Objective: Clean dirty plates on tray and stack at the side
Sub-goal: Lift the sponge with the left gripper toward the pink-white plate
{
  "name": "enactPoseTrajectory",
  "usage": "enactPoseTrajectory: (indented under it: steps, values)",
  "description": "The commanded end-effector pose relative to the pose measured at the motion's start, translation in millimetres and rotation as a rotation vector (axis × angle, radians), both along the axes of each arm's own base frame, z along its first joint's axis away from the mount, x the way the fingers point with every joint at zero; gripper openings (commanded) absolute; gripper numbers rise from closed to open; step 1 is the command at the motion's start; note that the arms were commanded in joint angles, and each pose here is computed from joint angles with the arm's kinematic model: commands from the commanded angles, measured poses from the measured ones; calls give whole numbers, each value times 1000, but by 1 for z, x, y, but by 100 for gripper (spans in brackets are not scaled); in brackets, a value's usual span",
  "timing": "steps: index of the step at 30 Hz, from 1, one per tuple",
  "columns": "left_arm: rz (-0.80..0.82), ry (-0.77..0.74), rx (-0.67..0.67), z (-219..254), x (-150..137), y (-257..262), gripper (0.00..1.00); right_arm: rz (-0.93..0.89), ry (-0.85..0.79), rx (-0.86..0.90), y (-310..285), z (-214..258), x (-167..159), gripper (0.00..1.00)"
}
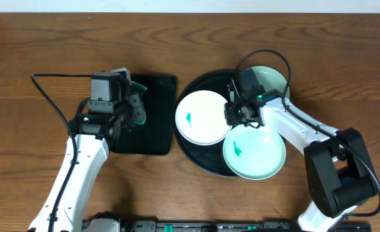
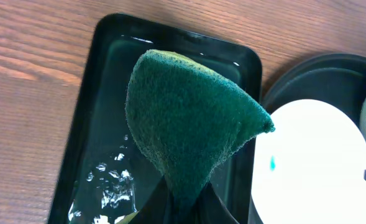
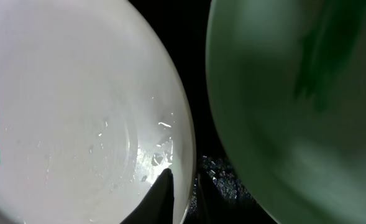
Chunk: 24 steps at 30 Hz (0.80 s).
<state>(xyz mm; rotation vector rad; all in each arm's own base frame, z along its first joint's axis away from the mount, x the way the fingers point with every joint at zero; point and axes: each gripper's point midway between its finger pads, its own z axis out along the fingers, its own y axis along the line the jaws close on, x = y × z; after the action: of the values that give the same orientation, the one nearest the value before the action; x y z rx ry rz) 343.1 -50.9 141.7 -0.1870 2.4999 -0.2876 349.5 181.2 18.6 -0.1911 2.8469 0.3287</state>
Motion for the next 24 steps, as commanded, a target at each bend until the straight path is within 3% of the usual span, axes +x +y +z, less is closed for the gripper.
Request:
enactPoseTrajectory:
  steps: [1,3,5,9,10,24]
  values:
    - [-16,-19,-35,10,2,-7,7,13,2,-1,4,-1,-3,19]
    - [-15,-12,-34,9,1,-7,7,20,0,1,7,0,-4,30]
    - [-16,-2,-33,7,-1,-7,7,22,-3,2,8,0,-4,32]
    - [-15,1,-33,7,-1,-7,7,18,-7,-11,6,-3,-2,6]
    - [-16,1,-32,6,-2,-7,7,18,-6,-11,6,-3,-2,4]
    - [-18,-21,-32,10,3,-7,7,-20,1,0,7,-3,-2,1]
